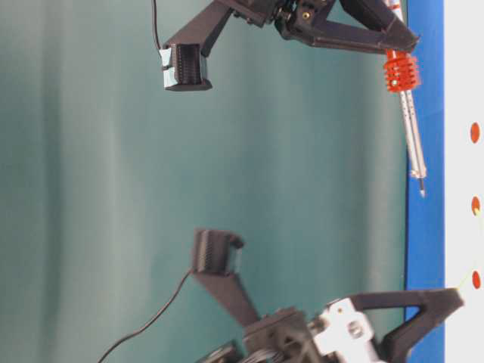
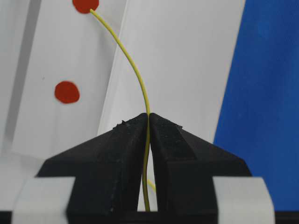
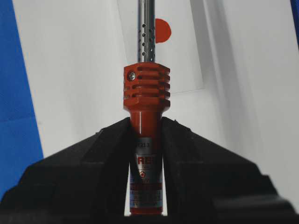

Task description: Touch the tip of the soldering iron to the tip of the solder at the mark.

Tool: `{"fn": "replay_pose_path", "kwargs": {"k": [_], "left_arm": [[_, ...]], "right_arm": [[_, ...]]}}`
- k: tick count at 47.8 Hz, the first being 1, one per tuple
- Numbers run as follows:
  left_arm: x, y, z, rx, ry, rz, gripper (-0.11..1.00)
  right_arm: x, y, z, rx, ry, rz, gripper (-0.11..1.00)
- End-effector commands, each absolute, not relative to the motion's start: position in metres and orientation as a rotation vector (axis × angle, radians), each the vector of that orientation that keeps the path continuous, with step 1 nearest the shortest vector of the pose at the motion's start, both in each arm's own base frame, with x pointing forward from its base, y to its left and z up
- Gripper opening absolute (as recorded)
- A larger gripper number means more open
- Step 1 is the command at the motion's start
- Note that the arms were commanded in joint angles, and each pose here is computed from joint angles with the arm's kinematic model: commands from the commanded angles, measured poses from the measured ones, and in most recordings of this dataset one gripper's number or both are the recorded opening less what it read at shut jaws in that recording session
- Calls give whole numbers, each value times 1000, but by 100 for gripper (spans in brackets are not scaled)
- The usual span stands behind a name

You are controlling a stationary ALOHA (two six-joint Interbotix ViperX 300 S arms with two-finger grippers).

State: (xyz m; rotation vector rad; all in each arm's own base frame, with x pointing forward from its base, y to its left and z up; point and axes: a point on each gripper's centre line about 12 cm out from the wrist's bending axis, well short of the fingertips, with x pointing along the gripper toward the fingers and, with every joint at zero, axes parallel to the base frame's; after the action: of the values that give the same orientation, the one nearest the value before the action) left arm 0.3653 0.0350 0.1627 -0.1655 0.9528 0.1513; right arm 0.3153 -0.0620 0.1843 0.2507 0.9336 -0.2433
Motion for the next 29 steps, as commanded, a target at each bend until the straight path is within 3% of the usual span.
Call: {"fn": "replay_pose_path", "kwargs": {"k": [1, 29], "left_arm": [[374, 35, 170, -161, 924, 147, 3], [371, 34, 166, -167, 954, 151, 3]], "right_arm": [[319, -62, 192, 246, 903, -241, 6], [330, -65, 179, 250, 941, -243, 6]]}}
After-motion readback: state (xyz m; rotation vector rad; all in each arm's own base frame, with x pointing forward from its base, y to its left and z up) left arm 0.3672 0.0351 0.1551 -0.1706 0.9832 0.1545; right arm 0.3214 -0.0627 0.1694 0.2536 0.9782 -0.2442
